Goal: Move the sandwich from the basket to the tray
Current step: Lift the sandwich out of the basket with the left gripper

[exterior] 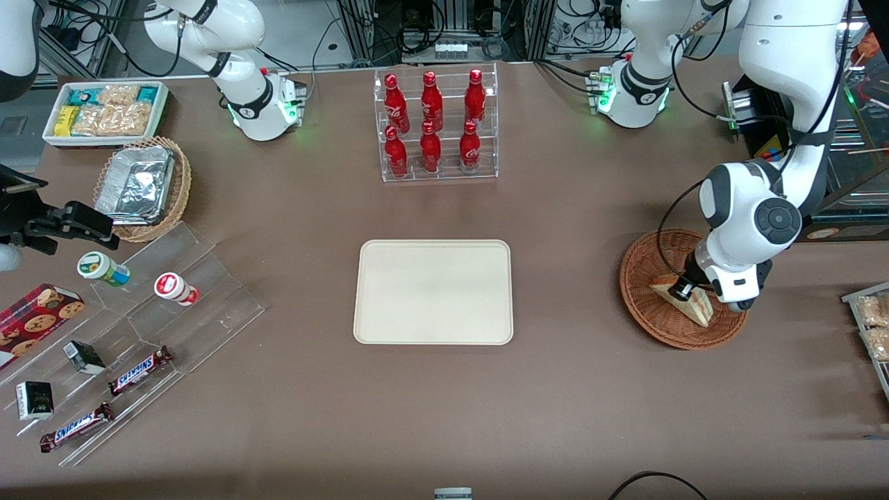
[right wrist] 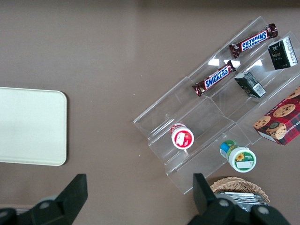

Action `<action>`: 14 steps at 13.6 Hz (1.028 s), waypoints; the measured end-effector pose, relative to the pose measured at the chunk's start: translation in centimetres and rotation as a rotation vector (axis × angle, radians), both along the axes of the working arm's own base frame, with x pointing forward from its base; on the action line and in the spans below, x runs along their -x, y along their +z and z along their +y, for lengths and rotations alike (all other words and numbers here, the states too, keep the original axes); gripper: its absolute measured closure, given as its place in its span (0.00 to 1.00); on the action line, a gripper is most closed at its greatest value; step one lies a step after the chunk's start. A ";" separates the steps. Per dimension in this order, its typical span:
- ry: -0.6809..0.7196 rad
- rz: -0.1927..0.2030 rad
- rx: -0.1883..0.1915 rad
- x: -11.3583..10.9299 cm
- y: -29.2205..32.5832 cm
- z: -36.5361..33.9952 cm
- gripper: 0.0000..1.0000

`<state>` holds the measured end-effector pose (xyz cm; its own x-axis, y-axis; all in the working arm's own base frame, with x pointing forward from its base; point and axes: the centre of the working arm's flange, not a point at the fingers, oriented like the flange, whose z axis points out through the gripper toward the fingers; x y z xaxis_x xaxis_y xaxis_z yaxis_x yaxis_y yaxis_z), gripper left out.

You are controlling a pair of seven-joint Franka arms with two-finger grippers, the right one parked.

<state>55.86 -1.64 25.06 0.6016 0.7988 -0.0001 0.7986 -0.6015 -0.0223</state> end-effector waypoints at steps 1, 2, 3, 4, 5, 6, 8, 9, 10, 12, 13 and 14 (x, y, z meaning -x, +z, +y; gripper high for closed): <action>-0.003 0.000 0.000 -0.1 0.1 -0.2 0.66; -0.015 0.006 -0.005 -0.2 0.4 -0.4 0.68; -0.040 0.031 -0.019 -0.2 1.0 -0.9 0.70; -0.071 0.063 -0.039 -0.2 2.2 -1.5 0.72; -0.105 0.099 -0.063 -0.3 4.1 -2.3 0.73; -0.141 0.130 -0.090 -0.2 6.5 -3.4 0.75; -0.227 0.162 -0.137 0.3 11.5 -7.4 0.84; -0.275 0.163 -0.147 0.8 13.5 -10.3 0.84; -0.323 0.154 -0.153 1.2 15.0 -13.4 0.84; -0.413 0.122 -0.160 2.6 16.2 -20.0 0.85; -0.453 0.111 -0.163 3.5 16.3 -22.7 0.85; -0.490 0.095 -0.159 4.2 16.4 -25.0 0.85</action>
